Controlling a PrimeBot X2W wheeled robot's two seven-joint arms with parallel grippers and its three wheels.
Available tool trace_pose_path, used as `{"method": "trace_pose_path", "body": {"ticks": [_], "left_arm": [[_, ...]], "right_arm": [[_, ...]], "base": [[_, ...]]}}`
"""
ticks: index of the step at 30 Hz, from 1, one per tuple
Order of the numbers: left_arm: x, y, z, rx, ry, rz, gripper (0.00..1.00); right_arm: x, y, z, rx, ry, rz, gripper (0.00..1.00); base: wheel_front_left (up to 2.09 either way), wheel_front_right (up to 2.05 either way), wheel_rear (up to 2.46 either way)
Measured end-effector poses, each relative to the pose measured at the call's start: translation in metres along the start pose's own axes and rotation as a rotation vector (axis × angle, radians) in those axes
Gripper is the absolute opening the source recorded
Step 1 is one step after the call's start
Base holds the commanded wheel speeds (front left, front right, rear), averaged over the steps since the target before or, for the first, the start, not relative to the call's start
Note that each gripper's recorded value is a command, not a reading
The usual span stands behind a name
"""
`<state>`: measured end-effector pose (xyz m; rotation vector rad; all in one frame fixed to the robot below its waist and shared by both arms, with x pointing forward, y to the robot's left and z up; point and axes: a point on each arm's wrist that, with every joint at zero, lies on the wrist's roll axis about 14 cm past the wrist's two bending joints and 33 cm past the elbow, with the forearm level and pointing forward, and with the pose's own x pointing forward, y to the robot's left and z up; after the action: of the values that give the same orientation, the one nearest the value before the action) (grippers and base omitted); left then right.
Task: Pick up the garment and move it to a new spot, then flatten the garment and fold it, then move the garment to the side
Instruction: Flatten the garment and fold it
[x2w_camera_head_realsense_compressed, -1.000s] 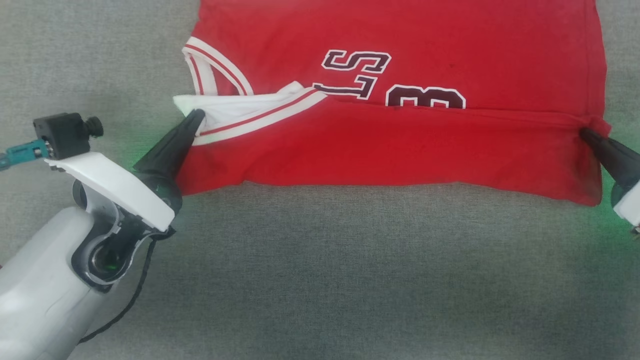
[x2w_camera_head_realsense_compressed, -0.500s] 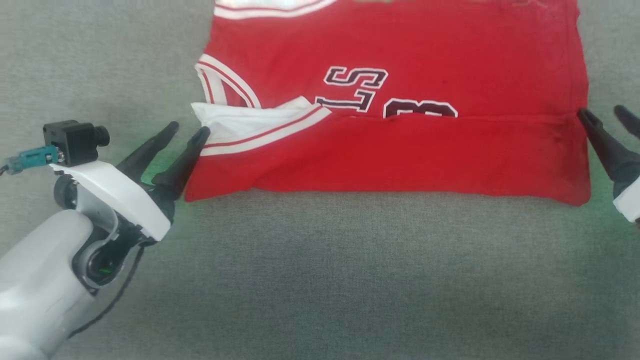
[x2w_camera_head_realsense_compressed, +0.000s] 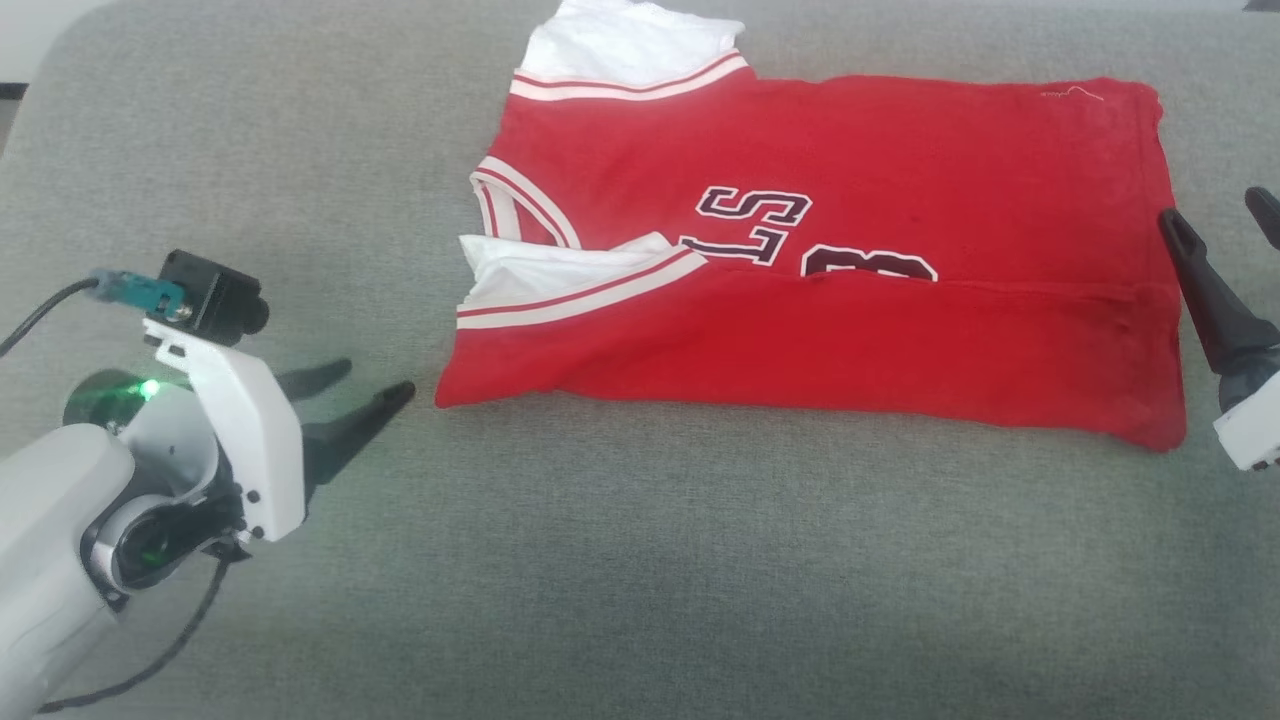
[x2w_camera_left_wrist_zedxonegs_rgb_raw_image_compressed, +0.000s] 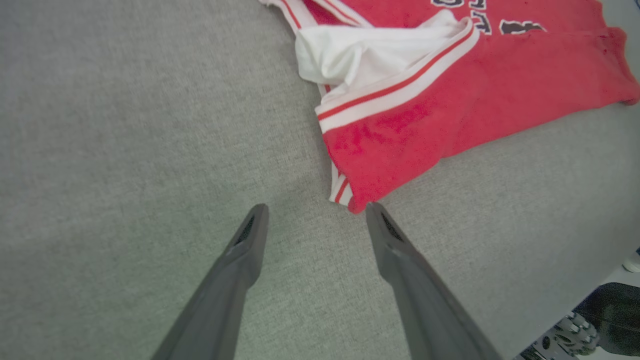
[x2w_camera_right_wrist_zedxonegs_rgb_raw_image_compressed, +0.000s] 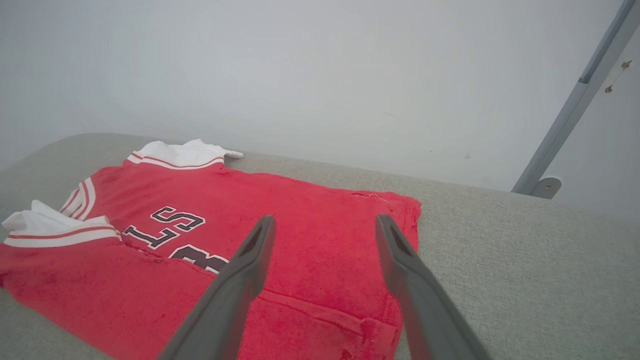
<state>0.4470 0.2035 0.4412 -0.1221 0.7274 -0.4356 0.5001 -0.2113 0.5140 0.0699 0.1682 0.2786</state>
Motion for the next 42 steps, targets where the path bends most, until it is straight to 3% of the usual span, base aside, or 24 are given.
{"method": "trace_pose_path", "body": {"ticks": [11, 16, 17, 18, 21, 28, 35, 42], "left_arm": [[0.044, -0.016, -0.014, -0.225, 0.182, -0.079, 1.00], [0.064, -0.020, -0.027, -0.254, 0.269, -0.116, 1.00], [0.067, -0.020, -0.030, -0.255, 0.282, -0.115, 0.96], [0.070, -0.019, -0.031, -0.252, 0.291, -0.116, 0.82], [0.078, -0.016, -0.034, -0.263, 0.306, -0.118, 0.00], [0.083, -0.014, -0.036, -0.287, 0.305, -0.123, 0.00], [0.084, -0.015, -0.032, -0.280, 0.290, -0.134, 0.00], [0.090, -0.017, -0.031, -0.254, 0.280, -0.147, 0.00]], "right_arm": [[0.000, -0.014, -0.004, -0.006, -0.001, -0.026, 1.00], [-0.001, -0.028, -0.011, -0.003, 0.011, -0.063, 1.00], [-0.001, -0.030, -0.012, -0.003, 0.013, -0.069, 1.00], [-0.001, -0.032, -0.013, -0.002, 0.014, -0.075, 1.00], [-0.002, -0.036, -0.017, -0.002, 0.024, -0.085, 1.00], [-0.004, -0.039, -0.024, -0.007, 0.082, -0.085, 1.00], [-0.024, -0.025, -0.085, -0.039, 0.484, 0.006, 1.00], [-0.043, -0.026, -0.120, -0.040, 0.786, 0.034, 1.00]], "base": [[0.00, 0.00, 0.00], [0.00, 0.00, 0.00], [0.00, 0.00, 0.00], [0.00, 0.00, 0.00], [0.00, 0.00, 0.00], [0.00, 0.00, 0.00], [0.00, 0.00, 0.00], [0.00, 0.00, 0.00]]}}
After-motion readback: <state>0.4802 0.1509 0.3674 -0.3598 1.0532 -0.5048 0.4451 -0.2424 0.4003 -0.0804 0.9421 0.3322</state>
